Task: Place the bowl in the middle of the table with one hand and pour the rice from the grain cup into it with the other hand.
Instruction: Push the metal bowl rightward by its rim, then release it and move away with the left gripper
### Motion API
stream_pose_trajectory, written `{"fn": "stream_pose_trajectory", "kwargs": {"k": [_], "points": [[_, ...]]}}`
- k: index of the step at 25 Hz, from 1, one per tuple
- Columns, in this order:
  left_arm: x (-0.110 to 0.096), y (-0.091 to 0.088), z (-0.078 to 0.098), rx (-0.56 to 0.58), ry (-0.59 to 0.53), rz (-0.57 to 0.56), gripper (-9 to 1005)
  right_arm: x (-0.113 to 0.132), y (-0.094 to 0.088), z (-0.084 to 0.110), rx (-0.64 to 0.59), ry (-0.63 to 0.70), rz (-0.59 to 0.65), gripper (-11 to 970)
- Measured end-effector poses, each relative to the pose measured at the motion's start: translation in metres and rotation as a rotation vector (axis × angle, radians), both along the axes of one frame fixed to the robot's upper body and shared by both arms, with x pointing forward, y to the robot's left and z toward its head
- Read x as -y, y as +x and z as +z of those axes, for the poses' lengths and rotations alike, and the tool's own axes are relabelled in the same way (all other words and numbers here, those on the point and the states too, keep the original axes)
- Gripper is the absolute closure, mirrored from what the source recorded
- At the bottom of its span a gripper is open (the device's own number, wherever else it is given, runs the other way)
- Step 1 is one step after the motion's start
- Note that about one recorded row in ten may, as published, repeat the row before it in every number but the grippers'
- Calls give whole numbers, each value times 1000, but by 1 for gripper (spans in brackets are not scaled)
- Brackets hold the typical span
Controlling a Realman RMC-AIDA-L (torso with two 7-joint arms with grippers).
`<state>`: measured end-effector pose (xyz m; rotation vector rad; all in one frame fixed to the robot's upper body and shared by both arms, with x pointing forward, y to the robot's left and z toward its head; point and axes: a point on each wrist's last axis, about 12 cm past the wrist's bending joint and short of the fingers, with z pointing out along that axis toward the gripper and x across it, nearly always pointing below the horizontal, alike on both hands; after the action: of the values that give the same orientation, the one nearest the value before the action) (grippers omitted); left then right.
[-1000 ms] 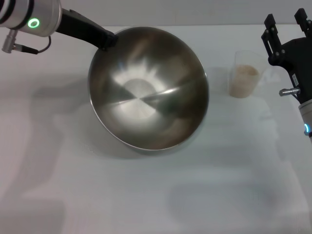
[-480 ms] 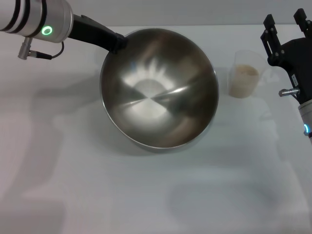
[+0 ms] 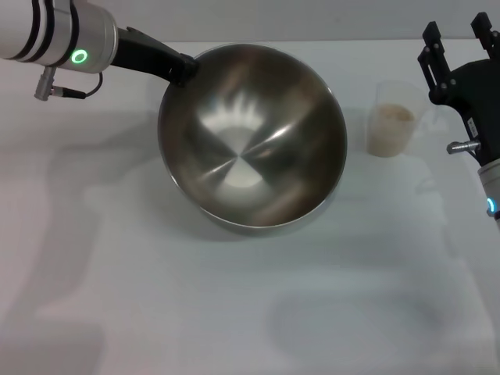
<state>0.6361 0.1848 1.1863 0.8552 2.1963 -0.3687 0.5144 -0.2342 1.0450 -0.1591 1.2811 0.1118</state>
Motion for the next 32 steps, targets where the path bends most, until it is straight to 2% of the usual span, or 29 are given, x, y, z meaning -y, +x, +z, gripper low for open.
{"fn": "stream_pose_trajectory", "kwargs": {"k": [8, 18, 25, 26, 32], "points": [[-7, 7, -18, 8, -2, 60, 961, -1, 1, 0, 0, 0, 3, 359], [-4, 4, -29, 29, 39, 31, 948, -2, 2, 1, 4, 3, 6, 363], [-5, 4, -31, 51, 42, 42, 888, -2, 2, 2, 5, 3, 6, 366], [-7, 4, -30, 85, 39, 58, 777, -3, 1, 1, 5, 5, 6, 366], [-12, 4, -26, 217, 27, 112, 571, -4, 0, 2, 4, 15, 8, 369]]}}
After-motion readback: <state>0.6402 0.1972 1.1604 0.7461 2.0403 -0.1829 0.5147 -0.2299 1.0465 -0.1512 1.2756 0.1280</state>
